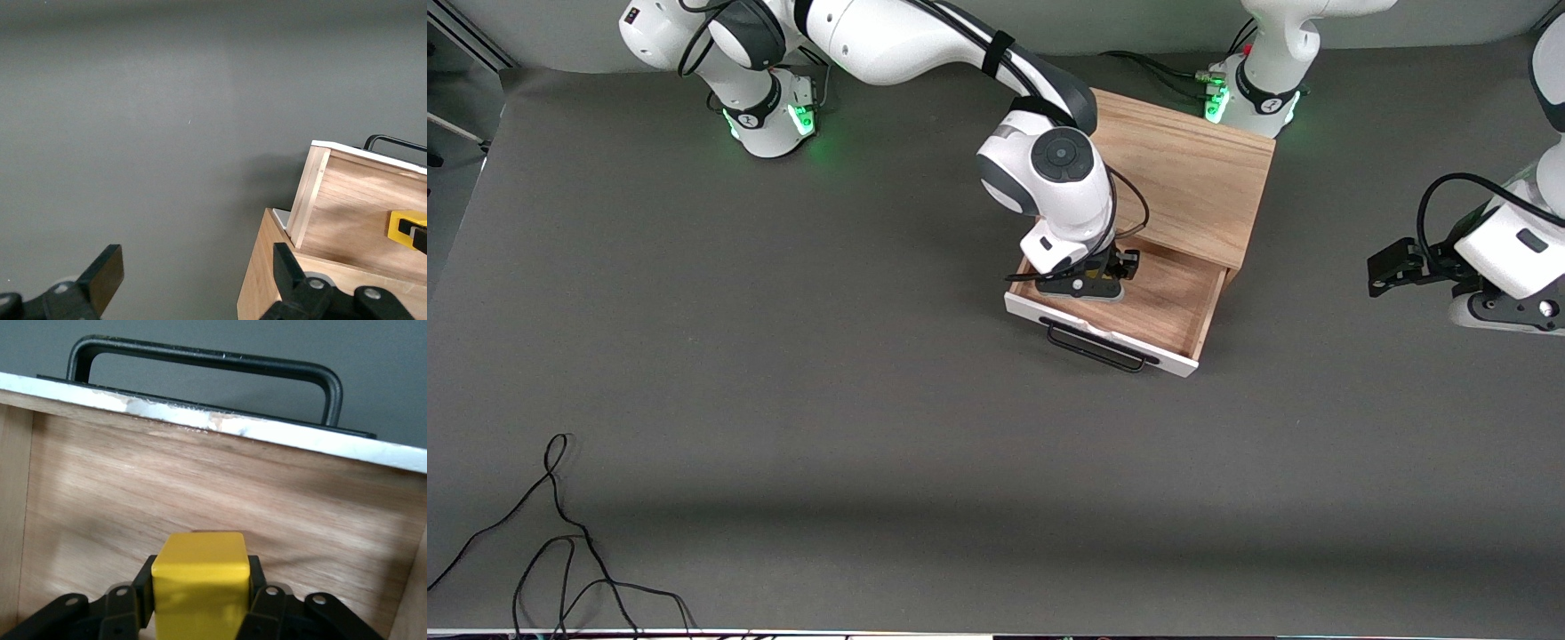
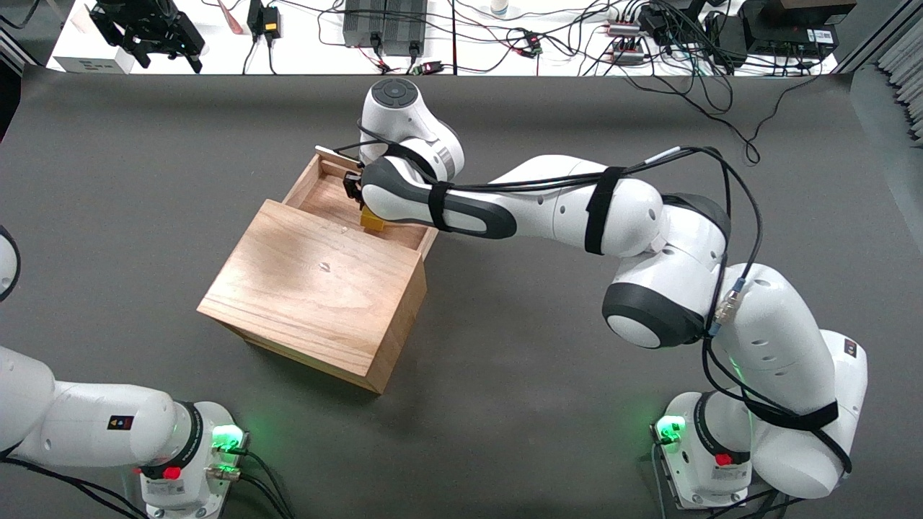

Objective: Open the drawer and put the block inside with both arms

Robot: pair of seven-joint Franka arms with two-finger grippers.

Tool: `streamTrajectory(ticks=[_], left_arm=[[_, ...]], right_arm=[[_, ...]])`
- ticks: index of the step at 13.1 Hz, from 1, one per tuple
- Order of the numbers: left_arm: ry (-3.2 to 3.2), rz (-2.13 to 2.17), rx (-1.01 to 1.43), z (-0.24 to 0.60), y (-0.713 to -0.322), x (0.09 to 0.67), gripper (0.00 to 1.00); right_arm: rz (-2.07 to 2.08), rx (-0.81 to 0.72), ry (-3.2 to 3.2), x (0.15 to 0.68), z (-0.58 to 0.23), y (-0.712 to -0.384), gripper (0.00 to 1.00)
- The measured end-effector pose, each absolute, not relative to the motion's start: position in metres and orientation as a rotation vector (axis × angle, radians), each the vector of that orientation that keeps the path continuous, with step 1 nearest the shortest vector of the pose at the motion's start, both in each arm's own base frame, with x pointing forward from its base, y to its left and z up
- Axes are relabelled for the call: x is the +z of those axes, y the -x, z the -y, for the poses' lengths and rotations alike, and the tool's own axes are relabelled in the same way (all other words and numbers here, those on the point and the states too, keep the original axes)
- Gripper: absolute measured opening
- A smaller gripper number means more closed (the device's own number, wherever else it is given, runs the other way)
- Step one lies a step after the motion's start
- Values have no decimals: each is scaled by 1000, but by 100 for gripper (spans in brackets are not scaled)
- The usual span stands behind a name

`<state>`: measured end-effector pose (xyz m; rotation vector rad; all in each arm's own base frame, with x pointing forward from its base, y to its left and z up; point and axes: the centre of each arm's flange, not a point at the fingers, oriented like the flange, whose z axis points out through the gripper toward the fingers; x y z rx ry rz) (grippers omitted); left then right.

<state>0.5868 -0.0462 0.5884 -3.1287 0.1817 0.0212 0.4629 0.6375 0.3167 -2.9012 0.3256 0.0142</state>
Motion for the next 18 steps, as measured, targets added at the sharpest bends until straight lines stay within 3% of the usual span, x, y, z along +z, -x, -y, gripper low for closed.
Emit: streamTrajectory(ticks=[2,6,9,12,18], left_arm=[[3129,-182,21,46,-587,588,100],[3129,-186,22,48,-587,588,100],[3129,-187,22,48,-587,588,100],[3129,-189,23,49,-587,588,100],[3129,-191,24,50,-586,588,100]], right_arm=[[-319,2,2906,317,-637,-463,60],[-313,-26,2895,327,-638,-466,99],[-331,-64,2867,358,-631,-479,100],[-397,-76,2856,416,-589,-514,100],[-254,-58,2906,508,-407,-611,100]])
